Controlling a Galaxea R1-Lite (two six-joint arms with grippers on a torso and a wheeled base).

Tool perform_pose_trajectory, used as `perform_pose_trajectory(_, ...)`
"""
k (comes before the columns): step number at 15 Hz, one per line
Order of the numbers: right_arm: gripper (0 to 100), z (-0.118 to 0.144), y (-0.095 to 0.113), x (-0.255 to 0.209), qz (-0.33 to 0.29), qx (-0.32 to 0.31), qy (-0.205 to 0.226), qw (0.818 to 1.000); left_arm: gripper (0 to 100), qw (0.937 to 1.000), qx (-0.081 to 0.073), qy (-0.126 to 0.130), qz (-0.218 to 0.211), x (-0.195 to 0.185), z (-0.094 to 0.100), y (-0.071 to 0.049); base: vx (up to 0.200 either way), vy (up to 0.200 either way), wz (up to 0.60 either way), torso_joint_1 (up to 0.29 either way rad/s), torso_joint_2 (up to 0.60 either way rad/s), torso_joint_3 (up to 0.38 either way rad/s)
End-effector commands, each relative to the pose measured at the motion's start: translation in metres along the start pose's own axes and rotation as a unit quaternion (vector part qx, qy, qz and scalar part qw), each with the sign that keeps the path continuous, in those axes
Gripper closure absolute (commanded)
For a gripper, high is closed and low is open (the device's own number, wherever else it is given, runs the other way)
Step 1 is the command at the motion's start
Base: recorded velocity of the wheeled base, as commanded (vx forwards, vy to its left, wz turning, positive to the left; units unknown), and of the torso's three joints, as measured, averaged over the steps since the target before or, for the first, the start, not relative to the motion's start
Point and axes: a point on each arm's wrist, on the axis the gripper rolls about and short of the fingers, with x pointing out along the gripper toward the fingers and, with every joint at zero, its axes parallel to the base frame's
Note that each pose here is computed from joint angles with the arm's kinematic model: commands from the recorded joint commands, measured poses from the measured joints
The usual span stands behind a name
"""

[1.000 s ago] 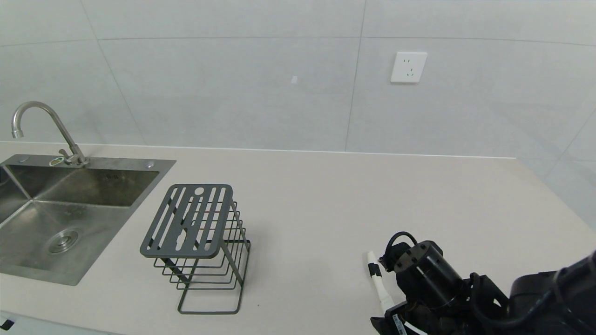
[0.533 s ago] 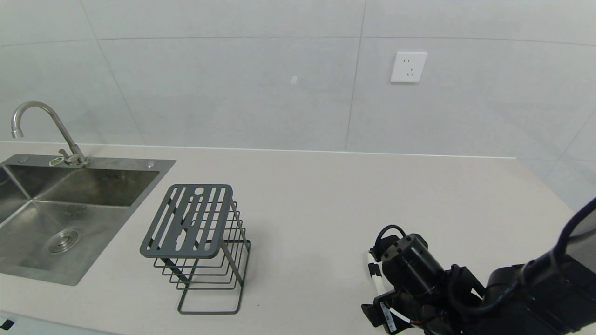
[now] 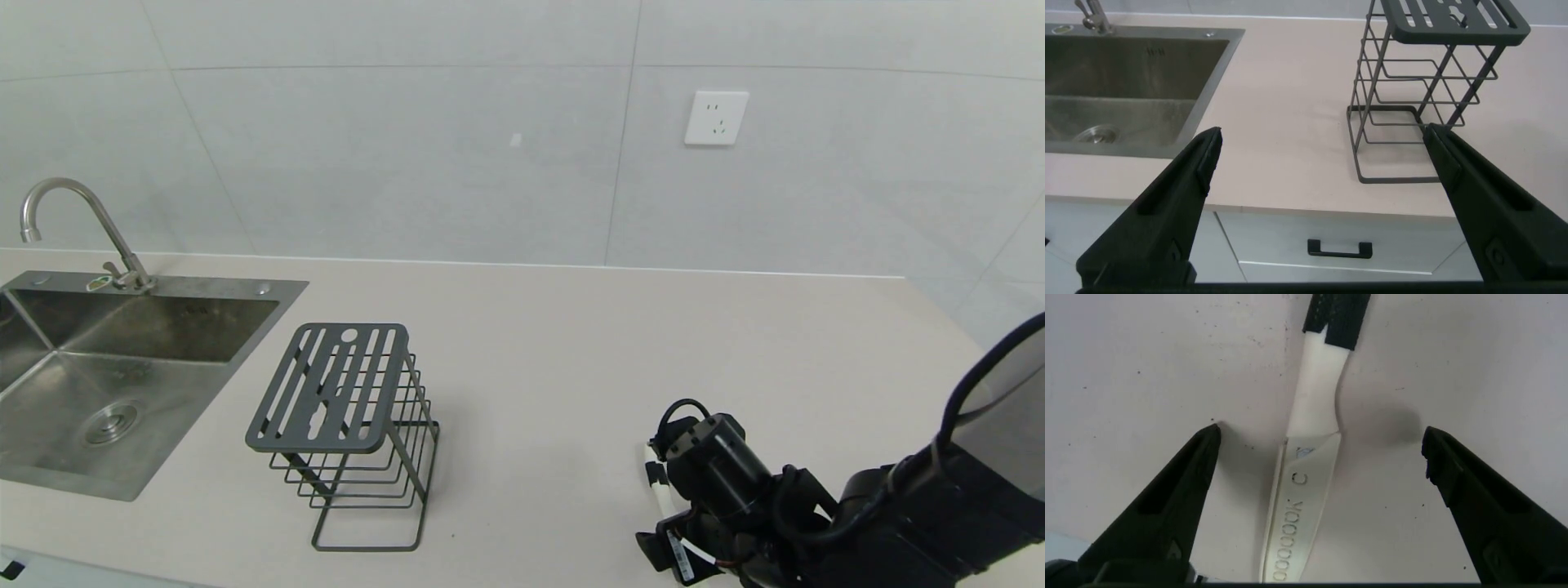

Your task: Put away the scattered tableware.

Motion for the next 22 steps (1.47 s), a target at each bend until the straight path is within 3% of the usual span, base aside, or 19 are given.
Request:
perform_pose_trajectory(1, 100, -0.012, 0.005, 0.004, -0.002, -0.02, 0.023, 1.0, 0, 1.0, -0.001, 0.0, 0.001, 0.0, 0.0, 0.0, 0.0, 0.0, 0.0, 0.0, 0.0, 0.0)
perform_pose_trajectory(7, 100, -0.017, 0.01, 0.011, 0.002, -0.023, 0.024, 0.999, 0, 1.0, -0.003, 0.0, 0.0, 0.0, 0.0, 0.0, 0.0, 0.0, 0.0, 0.0, 0.0, 0.0)
perform_pose_trajectory(9, 100, -0.012, 0.012, 0.01, 0.011, -0.017, 0.003, 1.0, 0, 1.0, -0.003, 0.0, 0.0, 0.0, 0.0, 0.0, 0.0, 0.0, 0.0, 0.0, 0.0, 0.0)
perform_pose_trajectory(12, 100, 0.014, 0.015, -0.007, 0.042, 0.007, -0.082, 0.996, 0, 1.0, -0.003, 0.0, -0.001, 0.0, 0.0, 0.0, 0.0, 0.0, 0.0, 0.0, 0.0, 0.0)
perform_pose_trajectory(17, 100, 0.029, 0.009, -0.039, 0.064, 0.021, -0.14, 0.988, 0, 1.0, 0.0, 0.0, -0.001, 0.0, 0.0, 0.0, 0.0, 0.0, 0.0, 0.0, 0.0, 0.0)
perform_pose_trajectory(22, 100, 0.041, 0.008, -0.067, 0.139, 0.013, -0.248, 0.959, 0, 1.0, 0.0, 0.0, -0.001, 0.0, 0.0, 0.0, 0.0, 0.0, 0.0, 0.0, 0.0, 0.0)
